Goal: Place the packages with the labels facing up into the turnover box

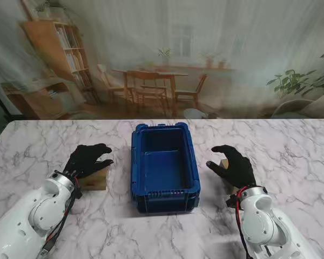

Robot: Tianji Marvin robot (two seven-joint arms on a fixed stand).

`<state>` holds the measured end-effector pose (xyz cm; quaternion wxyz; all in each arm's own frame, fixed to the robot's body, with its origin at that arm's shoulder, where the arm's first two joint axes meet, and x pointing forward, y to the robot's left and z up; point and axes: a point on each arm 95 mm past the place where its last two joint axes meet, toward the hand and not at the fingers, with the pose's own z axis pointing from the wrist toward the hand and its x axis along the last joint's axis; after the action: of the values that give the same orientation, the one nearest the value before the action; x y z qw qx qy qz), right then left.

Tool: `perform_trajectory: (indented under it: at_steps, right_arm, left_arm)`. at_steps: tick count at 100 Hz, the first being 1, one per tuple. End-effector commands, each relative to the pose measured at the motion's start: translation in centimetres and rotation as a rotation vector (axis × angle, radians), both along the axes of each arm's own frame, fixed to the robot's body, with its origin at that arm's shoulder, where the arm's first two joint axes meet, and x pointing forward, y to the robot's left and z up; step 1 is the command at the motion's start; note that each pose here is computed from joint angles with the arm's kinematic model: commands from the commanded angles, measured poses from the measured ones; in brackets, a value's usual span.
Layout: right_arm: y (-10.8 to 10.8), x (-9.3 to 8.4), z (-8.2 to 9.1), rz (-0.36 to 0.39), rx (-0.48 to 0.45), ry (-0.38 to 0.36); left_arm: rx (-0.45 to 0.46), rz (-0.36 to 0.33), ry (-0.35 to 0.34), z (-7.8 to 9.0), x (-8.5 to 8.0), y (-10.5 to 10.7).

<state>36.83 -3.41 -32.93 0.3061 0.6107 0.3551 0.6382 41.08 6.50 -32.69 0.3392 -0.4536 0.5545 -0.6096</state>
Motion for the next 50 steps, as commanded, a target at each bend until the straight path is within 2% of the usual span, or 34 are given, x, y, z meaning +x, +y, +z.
perform_trajectory:
  at_steps: [1, 50]
  right_arm:
    - [0.19, -0.34, -0.08, 0.003, 0.006, -0.001]
    - [0.5, -0.67, -0.1, 0.009, 0.011, 0.004]
  left_arm:
    - [0.004, -0.008, 0.007, -0.09, -0.11, -0.13]
    - [0.014, 0.002, 0.003, -0.18, -0.27, 0.22]
